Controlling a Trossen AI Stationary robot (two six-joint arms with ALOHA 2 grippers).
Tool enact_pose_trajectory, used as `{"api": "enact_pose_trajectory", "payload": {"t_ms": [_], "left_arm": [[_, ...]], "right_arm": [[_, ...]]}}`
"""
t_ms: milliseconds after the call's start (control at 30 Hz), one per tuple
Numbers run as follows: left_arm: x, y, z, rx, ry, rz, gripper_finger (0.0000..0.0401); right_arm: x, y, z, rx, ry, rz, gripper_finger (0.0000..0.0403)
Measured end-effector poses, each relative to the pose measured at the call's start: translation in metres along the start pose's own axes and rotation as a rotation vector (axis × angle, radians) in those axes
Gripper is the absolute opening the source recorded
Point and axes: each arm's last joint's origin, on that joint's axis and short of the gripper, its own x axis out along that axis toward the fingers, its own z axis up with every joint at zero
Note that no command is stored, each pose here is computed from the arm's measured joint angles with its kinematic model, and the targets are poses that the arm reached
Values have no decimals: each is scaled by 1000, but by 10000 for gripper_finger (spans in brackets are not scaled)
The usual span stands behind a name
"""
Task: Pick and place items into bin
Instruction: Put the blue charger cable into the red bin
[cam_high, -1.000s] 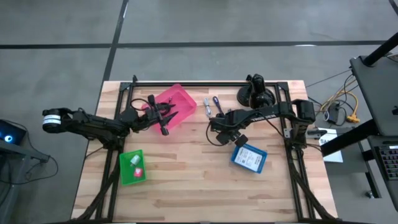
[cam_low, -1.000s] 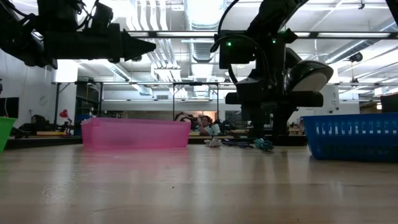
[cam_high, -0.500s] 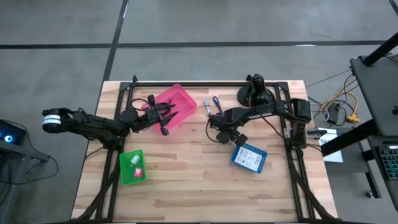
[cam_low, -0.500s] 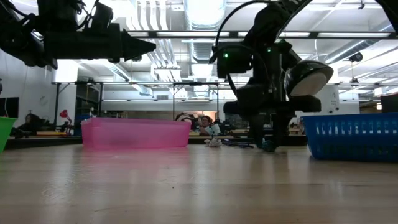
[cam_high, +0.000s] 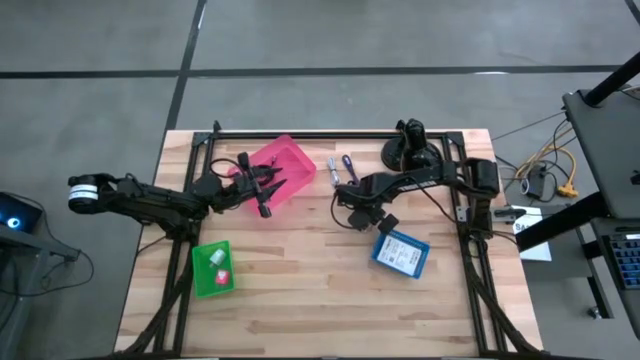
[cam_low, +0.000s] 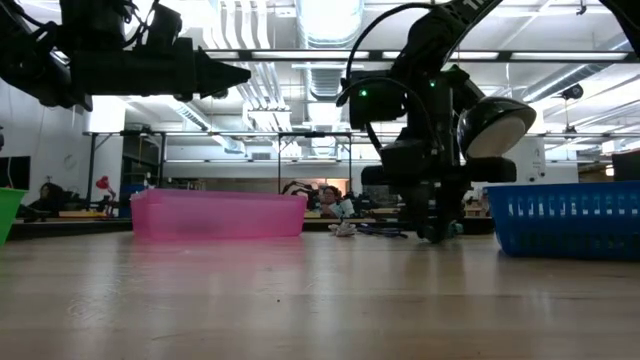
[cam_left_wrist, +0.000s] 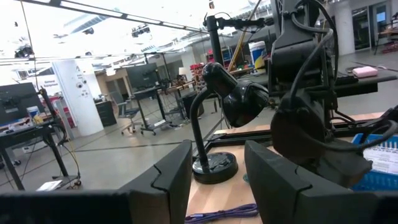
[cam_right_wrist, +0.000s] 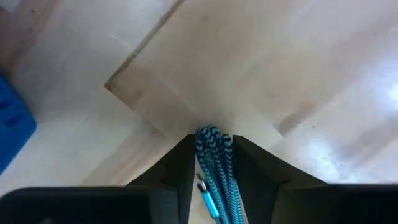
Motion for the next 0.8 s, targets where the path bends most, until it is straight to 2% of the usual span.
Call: {"api": "enact_pose_trajectory", "payload": {"t_ms": [333,467,567,800], "left_arm": [[0,0,0,0,1,0,132],[0,0,0,0,1,0,132],[0,0,0,0,1,0,132],[0,0,0,0,2,0,132]], "right_arm": [[-2,0,0,5,-5,-4,18],[-4,-1,1,17,-11,-8,16],[-8,-5,4,69,-24,-22,16],[-40,-16,11,206,-112,-102,14]]}}
